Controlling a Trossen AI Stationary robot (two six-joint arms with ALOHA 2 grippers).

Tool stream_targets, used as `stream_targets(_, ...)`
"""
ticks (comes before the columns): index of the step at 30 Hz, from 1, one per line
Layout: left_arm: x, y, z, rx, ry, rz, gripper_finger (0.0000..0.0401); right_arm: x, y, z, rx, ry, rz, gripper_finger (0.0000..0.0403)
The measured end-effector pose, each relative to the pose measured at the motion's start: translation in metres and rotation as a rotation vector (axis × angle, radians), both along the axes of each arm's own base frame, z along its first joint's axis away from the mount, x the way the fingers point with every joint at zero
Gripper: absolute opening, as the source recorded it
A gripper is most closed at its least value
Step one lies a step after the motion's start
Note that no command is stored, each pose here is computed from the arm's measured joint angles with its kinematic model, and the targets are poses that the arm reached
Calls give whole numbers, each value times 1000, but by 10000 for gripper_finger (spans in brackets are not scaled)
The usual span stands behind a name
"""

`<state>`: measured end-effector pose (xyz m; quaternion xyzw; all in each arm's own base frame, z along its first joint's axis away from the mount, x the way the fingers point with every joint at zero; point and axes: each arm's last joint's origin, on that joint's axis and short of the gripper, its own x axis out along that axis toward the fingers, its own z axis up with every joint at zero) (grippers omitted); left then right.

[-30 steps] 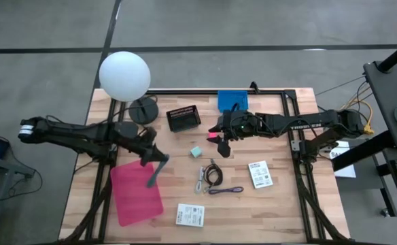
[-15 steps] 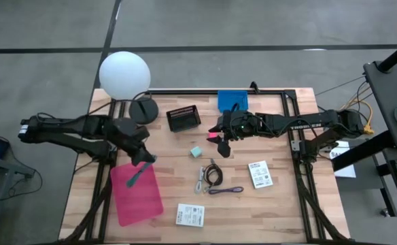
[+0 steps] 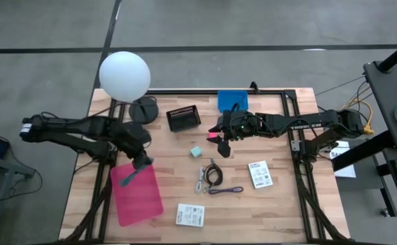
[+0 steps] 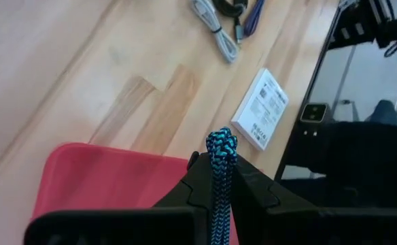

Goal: Pick and place items into bin
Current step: Put the blue patterned charger cable into the light pink bin

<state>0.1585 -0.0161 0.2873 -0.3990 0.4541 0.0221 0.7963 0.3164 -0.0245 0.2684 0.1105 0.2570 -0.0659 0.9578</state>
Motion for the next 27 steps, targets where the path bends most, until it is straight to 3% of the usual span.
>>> stream_targets(20, -18, -1, -12, -13, 246, -45, 11, 0, 0, 0, 0, 1, 0, 173)
stream_targets(27, -8, 1, -21, 76, 300, -27, 11, 0, 0, -1, 0, 2, 0, 173)
